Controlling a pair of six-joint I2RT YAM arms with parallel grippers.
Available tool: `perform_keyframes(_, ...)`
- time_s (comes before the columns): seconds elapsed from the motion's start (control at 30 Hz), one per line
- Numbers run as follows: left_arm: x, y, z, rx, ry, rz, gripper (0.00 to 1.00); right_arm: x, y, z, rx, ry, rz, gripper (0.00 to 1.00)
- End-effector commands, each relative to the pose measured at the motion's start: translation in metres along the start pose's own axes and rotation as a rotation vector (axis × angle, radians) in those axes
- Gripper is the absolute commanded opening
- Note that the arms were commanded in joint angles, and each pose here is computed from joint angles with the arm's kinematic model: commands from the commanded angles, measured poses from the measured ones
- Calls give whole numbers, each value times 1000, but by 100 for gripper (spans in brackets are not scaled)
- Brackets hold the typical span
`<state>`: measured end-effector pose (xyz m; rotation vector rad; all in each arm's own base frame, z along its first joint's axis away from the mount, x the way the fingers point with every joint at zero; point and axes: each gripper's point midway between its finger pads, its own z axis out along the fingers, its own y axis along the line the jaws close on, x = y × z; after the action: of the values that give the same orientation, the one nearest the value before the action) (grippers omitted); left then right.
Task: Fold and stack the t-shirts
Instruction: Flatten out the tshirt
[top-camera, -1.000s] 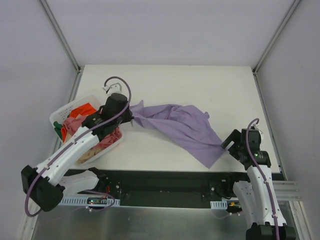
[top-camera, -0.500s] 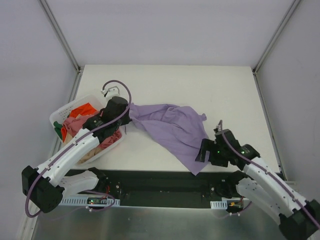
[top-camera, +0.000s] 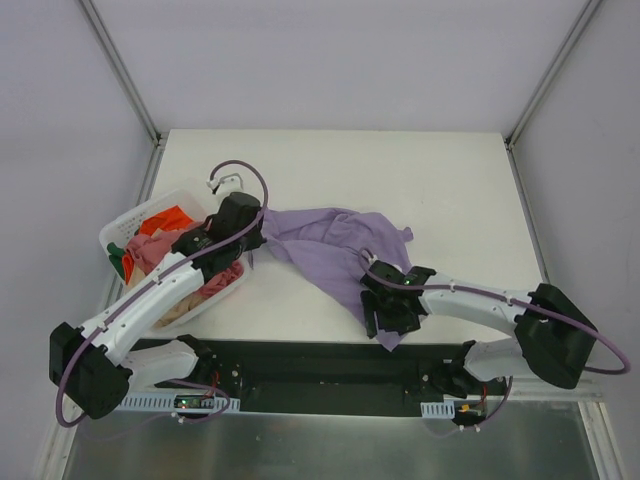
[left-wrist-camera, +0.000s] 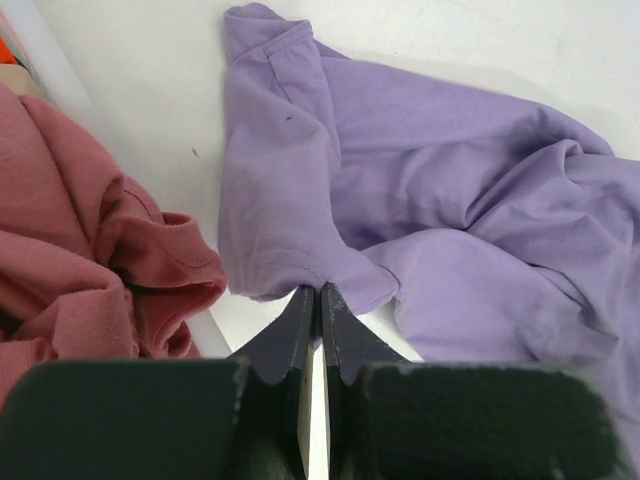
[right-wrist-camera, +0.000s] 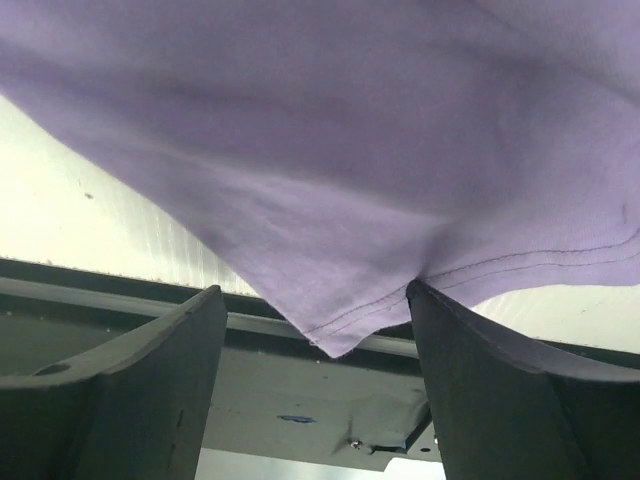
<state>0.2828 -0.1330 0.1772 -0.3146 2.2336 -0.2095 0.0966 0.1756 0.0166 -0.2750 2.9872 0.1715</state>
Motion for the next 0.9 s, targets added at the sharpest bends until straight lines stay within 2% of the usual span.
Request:
perform_keyframes(0.0,-7,-1,2,-15,-27,-15,0,-7,-7,7,95,-11,34,74)
perform_keyframes(0.17,-8,2,4,-36,-35,-17,0,-13,-46,15,354,-25,73,66)
perform_keyframes(0.23,-8,1,5,-39,-34,-14,0,-13,-58,20,406,-15,97,59)
perform_keyframes(0.33,-7,1,8,-45,-28,-8,0,-18,-57,30,361,-24,124,42)
perform_keyframes(0.4,-5,-1,11,-46,-16,-7,0,-26,-61,29,343,-44,139,24)
perform_keyframes(0.47,-2,-2,15,-50,-1,-12,0,-37,-64,27,311,-70,163,12)
perform_keyframes(0.57,2,0,23,-85,5,-40,0,-57,-69,14,268,-121,184,0)
perform_keyframes(0.7,-16,-11,23,-69,-16,-34,0,-100,-79,-25,219,-256,190,0)
perform_keyframes(0.87,-82,-27,-1,-54,-181,-32,0,-156,-104,-113,239,-518,203,0)
